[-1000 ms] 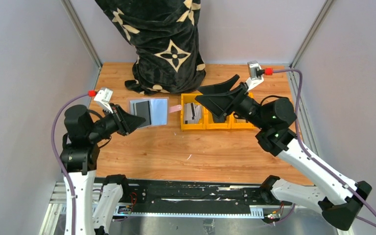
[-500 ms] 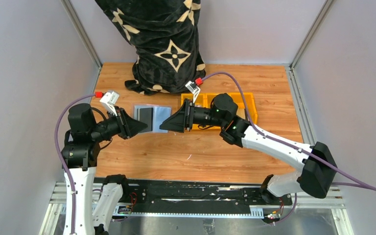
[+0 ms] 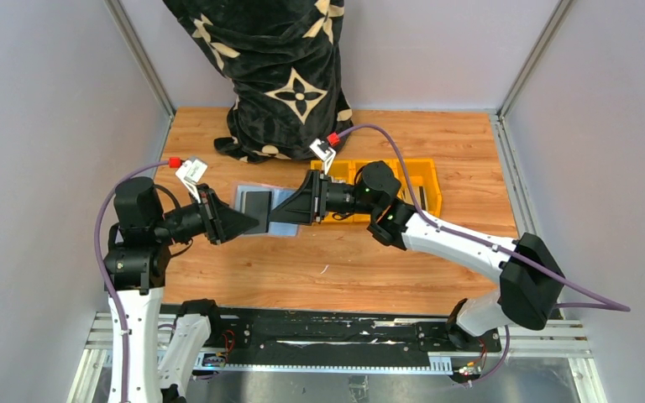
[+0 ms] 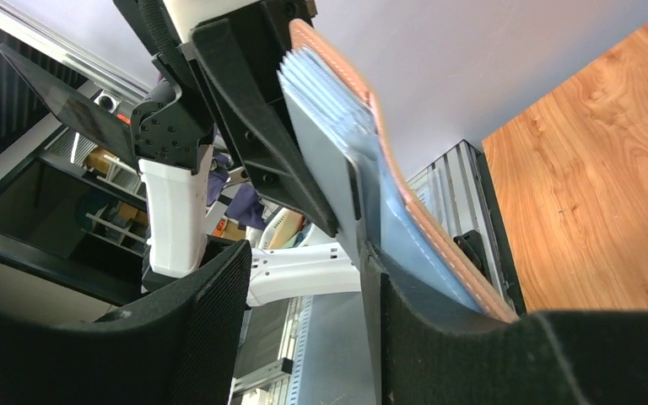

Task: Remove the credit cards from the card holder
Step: Remove the credit card from the card holder, then place the credit card in the storage box.

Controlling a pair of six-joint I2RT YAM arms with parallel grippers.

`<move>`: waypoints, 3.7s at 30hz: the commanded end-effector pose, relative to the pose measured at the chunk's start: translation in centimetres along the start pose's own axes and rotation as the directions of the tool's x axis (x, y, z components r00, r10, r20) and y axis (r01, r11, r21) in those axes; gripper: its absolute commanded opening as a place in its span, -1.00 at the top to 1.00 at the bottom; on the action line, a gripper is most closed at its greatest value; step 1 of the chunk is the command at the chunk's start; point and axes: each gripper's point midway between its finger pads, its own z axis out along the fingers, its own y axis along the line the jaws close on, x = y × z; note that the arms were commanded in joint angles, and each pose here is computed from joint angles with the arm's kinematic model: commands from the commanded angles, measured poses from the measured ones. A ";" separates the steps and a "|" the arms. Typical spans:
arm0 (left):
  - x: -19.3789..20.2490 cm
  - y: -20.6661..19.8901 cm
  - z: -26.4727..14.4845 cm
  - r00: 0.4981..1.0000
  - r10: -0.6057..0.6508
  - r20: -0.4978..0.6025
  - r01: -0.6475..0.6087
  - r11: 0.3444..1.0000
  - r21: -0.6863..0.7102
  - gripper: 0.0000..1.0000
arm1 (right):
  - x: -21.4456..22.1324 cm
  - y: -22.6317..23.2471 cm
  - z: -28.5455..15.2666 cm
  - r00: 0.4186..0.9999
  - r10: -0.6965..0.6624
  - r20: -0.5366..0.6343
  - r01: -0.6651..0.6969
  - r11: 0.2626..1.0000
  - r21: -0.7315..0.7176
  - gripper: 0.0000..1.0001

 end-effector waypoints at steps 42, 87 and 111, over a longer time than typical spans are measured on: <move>1.4 -8.1 -2.6 0.993 -0.015 -0.113 0.058 0.919 0.389 -0.03 | 1.1 3.5 -0.3 0.997 -0.013 0.073 0.024 0.988 -0.150 1.00; 0.8 -8.0 -2.5 0.998 -0.003 -0.070 0.026 0.945 0.327 0.55 | -1.0 5.1 -2.8 0.987 -0.076 0.143 0.103 0.976 -0.191 1.00; 0.6 -7.5 -2.3 0.999 0.023 -0.048 -0.007 0.954 0.300 0.60 | -7.9 -19.1 -30.0 0.969 -0.149 0.197 -0.113 0.443 0.890 1.00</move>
